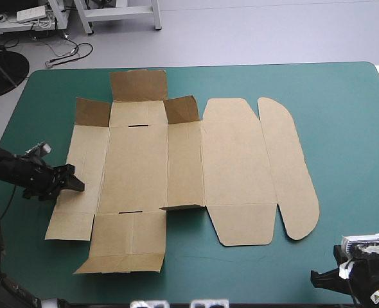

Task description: Fold the box

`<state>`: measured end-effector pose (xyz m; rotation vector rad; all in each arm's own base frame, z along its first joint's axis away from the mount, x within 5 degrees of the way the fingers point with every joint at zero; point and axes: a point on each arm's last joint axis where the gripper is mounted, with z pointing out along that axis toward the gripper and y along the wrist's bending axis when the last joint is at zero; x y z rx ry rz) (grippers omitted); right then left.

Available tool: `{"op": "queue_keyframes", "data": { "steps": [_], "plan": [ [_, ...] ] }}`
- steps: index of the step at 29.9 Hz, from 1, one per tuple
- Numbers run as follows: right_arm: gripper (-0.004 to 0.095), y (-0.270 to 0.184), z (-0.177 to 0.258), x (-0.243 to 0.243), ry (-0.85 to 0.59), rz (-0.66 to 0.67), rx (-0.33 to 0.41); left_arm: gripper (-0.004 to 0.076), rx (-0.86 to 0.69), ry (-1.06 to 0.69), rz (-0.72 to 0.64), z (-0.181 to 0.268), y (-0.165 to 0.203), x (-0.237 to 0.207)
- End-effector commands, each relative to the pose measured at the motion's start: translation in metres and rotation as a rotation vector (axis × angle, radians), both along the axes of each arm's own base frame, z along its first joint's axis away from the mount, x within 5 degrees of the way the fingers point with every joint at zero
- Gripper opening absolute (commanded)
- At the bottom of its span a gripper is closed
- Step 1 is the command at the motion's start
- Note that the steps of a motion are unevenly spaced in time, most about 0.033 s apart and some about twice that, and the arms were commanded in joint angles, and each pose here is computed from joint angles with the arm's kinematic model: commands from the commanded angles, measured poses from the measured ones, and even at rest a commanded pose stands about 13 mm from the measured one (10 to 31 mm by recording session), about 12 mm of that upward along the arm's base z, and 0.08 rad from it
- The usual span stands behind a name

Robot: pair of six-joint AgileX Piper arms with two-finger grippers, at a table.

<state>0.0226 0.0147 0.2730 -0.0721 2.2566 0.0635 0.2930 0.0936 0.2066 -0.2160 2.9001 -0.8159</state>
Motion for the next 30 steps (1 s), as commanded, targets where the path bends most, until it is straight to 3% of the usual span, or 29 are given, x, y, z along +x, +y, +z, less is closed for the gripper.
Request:
{"op": "queue_keyframes", "data": {
  "steps": [1,7,10,13,17,22,30],
  "plan": [
    [-0.0015,0.000,0.012,0.003,-0.070,-0.003,0.004,0.0425,-0.087,0.036,-0.061,0.010,-0.024,0.003],
    [-0.0015,0.000,0.012,0.003,-0.066,-0.002,0.005,0.0402,-0.115,0.025,-0.073,0.007,-0.037,0.010],
    [-0.0015,0.000,0.012,0.003,-0.066,-0.002,0.005,0.0345,-0.150,0.011,-0.054,0.009,-0.039,0.012],
    [-0.0015,0.000,0.012,0.003,-0.066,-0.002,0.005,0.0243,-0.173,0.012,-0.042,0.011,-0.042,0.013],
    [-0.0015,0.000,0.012,0.003,-0.068,-0.002,0.005,-0.0001,-0.164,0.008,-0.062,0.010,-0.047,0.014],
    [-0.0015,0.000,0.012,0.003,-0.066,0.000,0.008,-0.0009,-0.079,-0.061,-0.150,0.033,-0.051,0.023],
    [-0.0015,0.001,0.012,0.003,-0.068,0.004,0.019,-0.0009,0.300,-0.370,-0.454,0.129,-0.087,0.029]
  ]
}}
